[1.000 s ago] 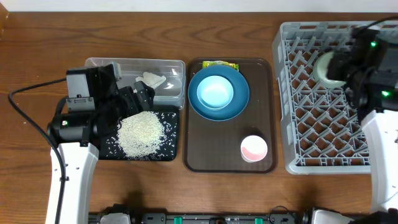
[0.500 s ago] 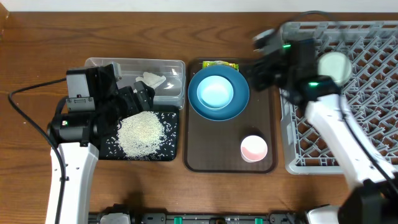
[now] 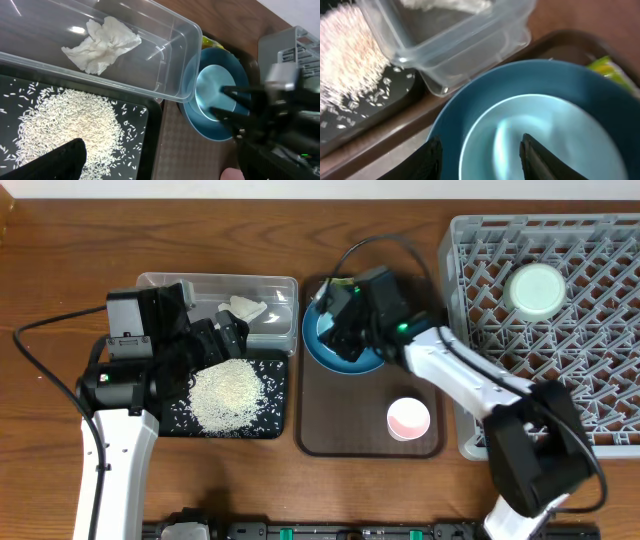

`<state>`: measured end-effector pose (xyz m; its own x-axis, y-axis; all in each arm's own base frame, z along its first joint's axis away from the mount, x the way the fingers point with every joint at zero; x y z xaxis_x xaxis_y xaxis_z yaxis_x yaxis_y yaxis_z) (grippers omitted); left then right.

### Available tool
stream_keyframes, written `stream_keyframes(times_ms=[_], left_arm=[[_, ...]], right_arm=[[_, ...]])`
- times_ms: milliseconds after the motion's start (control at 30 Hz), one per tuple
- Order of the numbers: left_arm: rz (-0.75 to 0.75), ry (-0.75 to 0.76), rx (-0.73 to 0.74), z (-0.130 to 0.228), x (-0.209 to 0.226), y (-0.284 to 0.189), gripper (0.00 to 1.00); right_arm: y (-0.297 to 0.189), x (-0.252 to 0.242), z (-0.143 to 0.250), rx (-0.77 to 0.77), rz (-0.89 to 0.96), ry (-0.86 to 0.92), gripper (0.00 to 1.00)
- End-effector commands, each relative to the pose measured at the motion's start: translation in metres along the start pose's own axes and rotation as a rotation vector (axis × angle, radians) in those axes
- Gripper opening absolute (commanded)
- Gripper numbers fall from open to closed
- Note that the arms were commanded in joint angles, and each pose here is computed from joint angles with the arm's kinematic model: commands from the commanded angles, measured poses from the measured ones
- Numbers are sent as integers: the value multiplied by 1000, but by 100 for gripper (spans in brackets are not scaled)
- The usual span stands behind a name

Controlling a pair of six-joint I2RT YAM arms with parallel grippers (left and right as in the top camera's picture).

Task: Sort waste into correct bins and load items into the dishwasher rack
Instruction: 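Reach the right gripper to the pale blue bowl and grasp its rim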

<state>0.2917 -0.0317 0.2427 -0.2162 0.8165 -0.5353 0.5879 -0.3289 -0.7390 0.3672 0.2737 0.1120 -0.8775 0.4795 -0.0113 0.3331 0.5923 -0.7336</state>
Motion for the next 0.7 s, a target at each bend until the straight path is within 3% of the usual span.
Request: stream_keyframes(times_ms=[0,200,367,667], left_arm=[[11,3,-1,-2,-3,-1,98],[11,3,-1,-2,-3,-1,98],[11,3,-1,-2,-3,-1,98],[11,3,-1,-2,-3,-1,98]], right_arm=[[14,3,11,58,33,-46,49],[25,5,23,109,41,-45,45],[25,5,27,127,44,-39,29],[23,7,40,192,38,-23,26]])
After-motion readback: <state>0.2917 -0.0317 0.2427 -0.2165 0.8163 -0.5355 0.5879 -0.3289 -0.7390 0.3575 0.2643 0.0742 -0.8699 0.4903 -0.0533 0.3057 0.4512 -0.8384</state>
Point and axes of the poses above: each gripper's point midway between its finger pads, its own y axis out along the fingers, its own x axis along the line the jaws close on, z = x × y, the point moved 4 cm from there along -y, back along the fingers, and after that the axes turned 7 degrees about -y, right-handed, at the moved point
